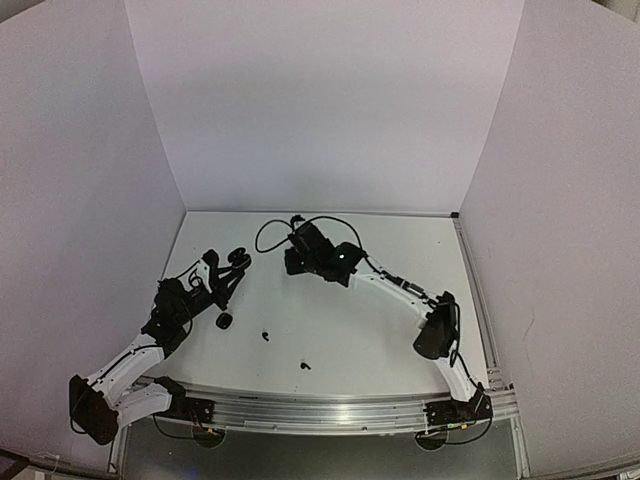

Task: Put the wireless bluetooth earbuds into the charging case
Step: Pick up the left earbud from the center of the board, then insert the left earbud into the left side groove of the charging case, then close the charging case with the earbuds.

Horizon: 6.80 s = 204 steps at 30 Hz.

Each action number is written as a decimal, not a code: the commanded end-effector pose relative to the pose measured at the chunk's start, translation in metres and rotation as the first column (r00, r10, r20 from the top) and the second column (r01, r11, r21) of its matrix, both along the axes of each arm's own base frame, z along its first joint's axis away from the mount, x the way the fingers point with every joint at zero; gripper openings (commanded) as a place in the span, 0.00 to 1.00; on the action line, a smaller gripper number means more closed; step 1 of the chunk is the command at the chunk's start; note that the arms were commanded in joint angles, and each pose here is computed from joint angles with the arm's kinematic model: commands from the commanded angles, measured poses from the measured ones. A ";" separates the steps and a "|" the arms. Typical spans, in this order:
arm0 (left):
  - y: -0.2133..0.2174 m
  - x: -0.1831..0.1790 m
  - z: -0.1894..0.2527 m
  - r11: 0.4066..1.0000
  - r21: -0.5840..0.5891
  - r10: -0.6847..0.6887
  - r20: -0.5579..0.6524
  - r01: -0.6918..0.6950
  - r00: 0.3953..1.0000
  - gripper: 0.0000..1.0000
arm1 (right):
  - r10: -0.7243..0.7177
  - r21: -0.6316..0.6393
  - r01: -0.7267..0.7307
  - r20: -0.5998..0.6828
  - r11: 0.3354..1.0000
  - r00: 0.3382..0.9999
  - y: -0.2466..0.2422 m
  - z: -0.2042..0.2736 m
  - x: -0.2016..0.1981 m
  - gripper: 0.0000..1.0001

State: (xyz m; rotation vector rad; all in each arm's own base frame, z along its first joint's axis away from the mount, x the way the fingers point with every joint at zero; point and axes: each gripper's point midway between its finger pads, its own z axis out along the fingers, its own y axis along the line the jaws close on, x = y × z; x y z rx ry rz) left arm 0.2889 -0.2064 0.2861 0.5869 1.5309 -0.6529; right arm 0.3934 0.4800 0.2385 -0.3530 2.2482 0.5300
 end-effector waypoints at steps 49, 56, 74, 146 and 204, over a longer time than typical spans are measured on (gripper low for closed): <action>0.015 0.005 0.069 0.989 -0.123 0.120 0.306 -0.086 0.944 0.00 | 0.257 0.234 -0.631 0.768 0.740 0.586 0.133 0.195 -0.101 0.00; 0.015 0.006 0.070 0.988 -0.129 0.118 0.299 -0.083 0.947 0.00 | 0.267 0.192 -0.619 0.777 0.761 0.570 0.133 0.188 -0.098 0.00; 0.013 0.005 0.074 0.986 -0.152 0.105 0.288 -0.062 0.952 0.00 | 0.265 0.171 -0.589 0.771 0.790 0.579 0.124 0.182 -0.090 0.00; 0.009 0.001 0.073 0.995 -0.090 0.075 0.334 -0.048 0.939 0.00 | 0.284 0.218 -0.577 0.702 0.787 0.653 0.097 0.162 -0.075 0.08; -0.021 -0.019 0.019 0.978 0.149 -0.181 0.274 0.144 0.944 0.00 | 0.121 0.351 -0.351 0.537 0.868 0.835 0.052 0.208 -0.059 0.55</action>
